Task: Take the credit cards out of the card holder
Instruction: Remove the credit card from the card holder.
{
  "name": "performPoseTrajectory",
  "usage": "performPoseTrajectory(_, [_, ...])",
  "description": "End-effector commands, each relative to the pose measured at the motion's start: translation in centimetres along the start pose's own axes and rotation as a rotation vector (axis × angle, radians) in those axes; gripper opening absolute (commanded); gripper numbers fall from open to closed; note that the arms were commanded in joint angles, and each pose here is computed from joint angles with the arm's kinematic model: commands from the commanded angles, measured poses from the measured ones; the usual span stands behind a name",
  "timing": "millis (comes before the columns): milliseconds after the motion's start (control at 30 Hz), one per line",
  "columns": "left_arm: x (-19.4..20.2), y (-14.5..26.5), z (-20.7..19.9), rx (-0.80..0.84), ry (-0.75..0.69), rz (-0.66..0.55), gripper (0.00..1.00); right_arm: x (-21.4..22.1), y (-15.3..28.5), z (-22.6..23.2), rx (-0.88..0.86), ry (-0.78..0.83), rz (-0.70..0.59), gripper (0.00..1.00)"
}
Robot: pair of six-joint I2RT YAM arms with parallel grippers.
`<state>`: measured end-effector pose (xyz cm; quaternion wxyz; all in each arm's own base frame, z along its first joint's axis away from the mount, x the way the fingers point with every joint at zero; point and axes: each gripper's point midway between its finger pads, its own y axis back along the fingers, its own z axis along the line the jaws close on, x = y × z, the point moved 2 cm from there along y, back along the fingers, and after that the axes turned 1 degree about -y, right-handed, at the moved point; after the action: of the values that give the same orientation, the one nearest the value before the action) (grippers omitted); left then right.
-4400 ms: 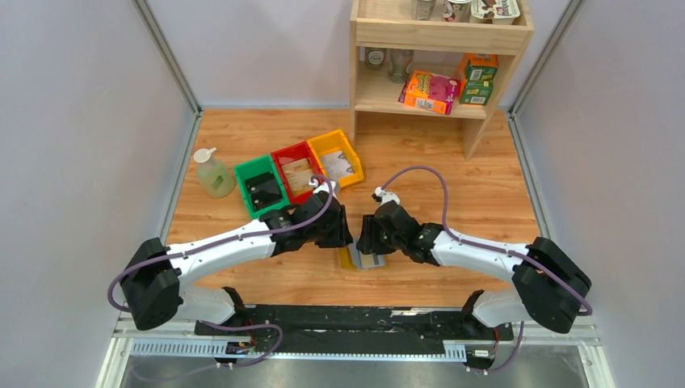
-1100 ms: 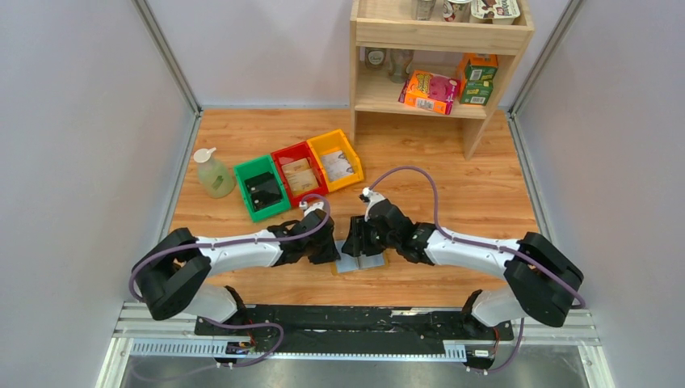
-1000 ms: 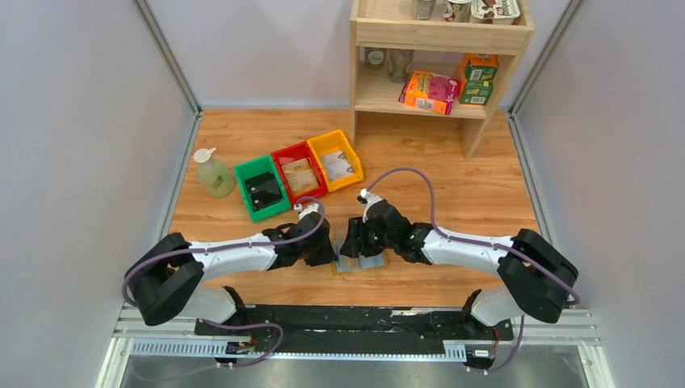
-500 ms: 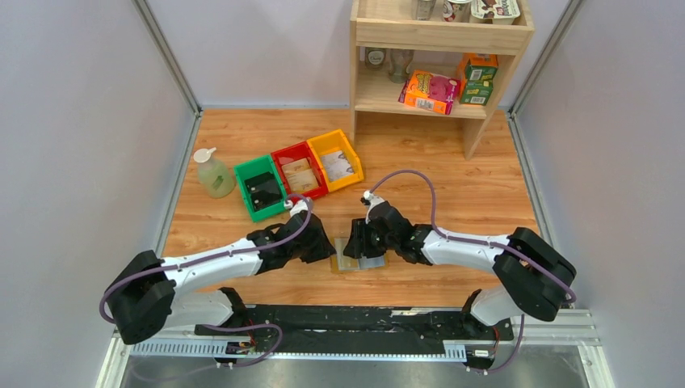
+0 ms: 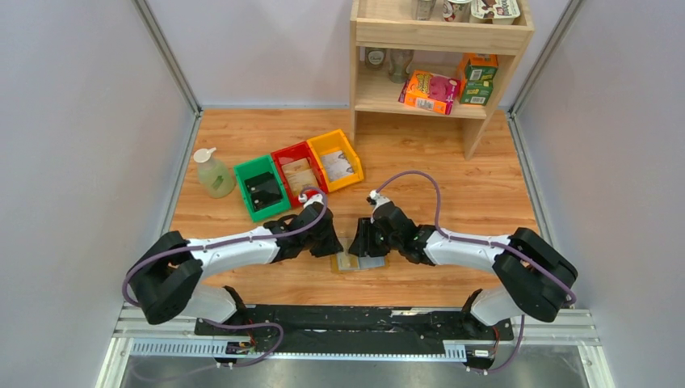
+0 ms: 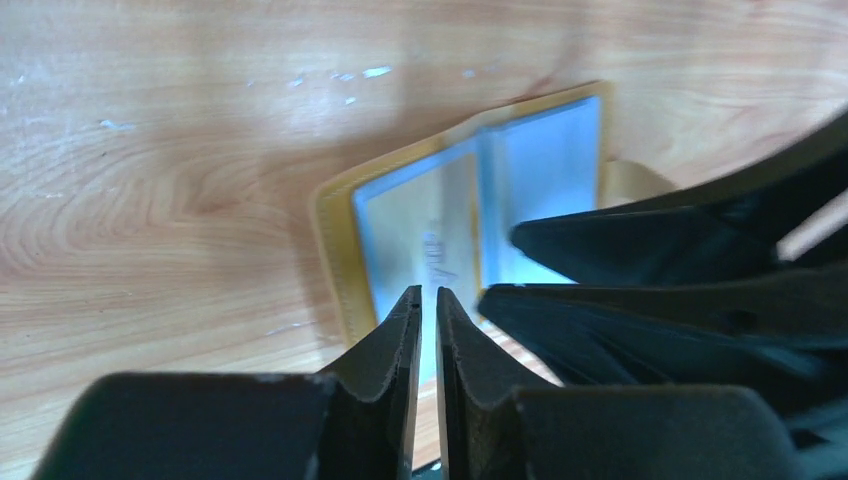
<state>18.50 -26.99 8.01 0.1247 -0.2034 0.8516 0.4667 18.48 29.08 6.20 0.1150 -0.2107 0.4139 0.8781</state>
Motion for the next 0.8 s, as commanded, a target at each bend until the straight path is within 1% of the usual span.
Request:
performPoseTrajectory(0, [1.3,-1.5,1.7,-0.024,0.016,0.044,0.17,-0.7,-0.4,0.0,-0.017,-0.017,-0.037,0.44])
performPoseTrajectory(133, [2.4,-2.1,3.4,-0.072,0.036,0.071,0.13,-0.3,-0.9,-0.4,-0.025,-0.035,-0.018,0.43])
performPoseTrajectory(333, [3.1,-2.2,5.0,-0.113,0.041,0.082,0.12,0.2,-1.4,-0.8,-0.063,-0.068,0.003,0.42])
performPoseTrajectory(467, [3.4,-2.4,5.2,-0.119,0.044,0.09,0.12,0.4,-1.5,-0.9,-0.086,-0.083,0.006,0.39])
performPoseTrajectory(767, [3.7,-2.8,6.0,-0.143,0.038,0.099,0.09,0.3,-1.2,-1.3,-0.176,-0.135,-0.003,0.28])
